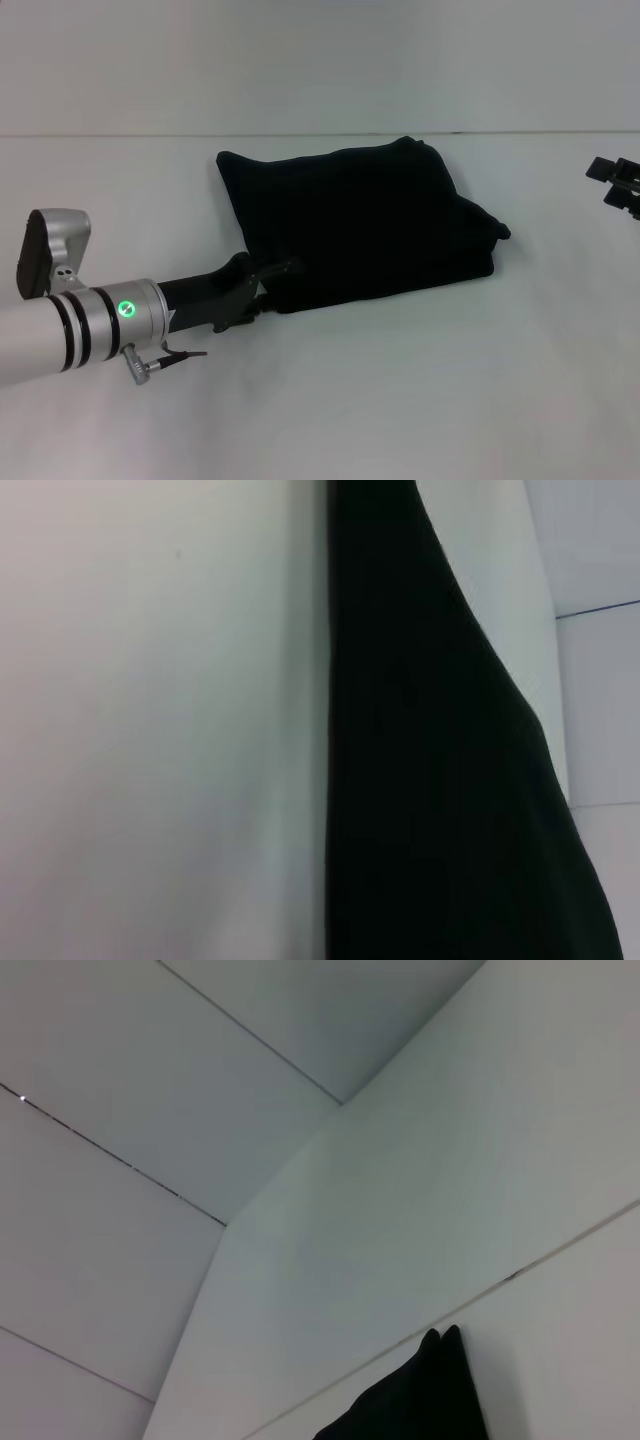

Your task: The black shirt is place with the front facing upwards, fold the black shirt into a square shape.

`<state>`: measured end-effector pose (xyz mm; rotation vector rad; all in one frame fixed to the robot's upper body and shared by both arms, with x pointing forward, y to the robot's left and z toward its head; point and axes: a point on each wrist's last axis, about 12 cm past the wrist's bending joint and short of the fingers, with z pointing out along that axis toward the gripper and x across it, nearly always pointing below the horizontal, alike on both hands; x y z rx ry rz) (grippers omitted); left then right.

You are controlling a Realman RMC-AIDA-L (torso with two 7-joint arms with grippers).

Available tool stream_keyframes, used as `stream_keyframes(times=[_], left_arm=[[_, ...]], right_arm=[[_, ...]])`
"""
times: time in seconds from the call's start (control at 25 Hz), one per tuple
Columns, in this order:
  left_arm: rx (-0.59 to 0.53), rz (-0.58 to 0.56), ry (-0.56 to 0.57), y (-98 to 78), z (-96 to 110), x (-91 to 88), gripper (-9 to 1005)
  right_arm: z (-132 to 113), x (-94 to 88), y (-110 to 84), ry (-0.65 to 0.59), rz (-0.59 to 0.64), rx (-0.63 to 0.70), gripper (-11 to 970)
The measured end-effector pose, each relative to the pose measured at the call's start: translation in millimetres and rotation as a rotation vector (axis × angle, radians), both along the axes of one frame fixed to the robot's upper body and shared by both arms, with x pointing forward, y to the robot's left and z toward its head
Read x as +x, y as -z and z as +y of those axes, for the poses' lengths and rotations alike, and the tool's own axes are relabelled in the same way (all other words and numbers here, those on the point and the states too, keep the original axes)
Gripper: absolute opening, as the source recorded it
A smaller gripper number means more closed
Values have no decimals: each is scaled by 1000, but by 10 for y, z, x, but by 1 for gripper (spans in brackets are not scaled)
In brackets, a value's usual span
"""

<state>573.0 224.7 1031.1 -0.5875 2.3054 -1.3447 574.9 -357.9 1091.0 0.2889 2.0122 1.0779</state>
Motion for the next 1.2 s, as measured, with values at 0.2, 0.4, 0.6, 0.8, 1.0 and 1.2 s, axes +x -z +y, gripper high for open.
stream_keyframes(times=[0.2, 0.4, 0.6, 0.8, 1.0, 1.2], left_arm=[[-6, -2, 3, -6, -11, 0, 788], [-10, 0, 11, -6, -16, -13, 605], [-9, -14, 38, -13, -20, -32, 385], [15, -46, 59, -21, 74, -52, 217], [4, -59, 44, -32, 302, -144, 95], [-9, -57, 33, -24, 378, -202, 27]], right_arm=[[0, -3, 3, 1, 0, -1, 742], [1, -3, 4, 2, -1, 0, 742], [2, -1, 2, 2, -2, 1, 742], [8, -5, 8, 2, 0, 4, 742], [12, -14, 16, 0, 2, 7, 742], [30, -16, 30, 0, 7, 12, 742]])
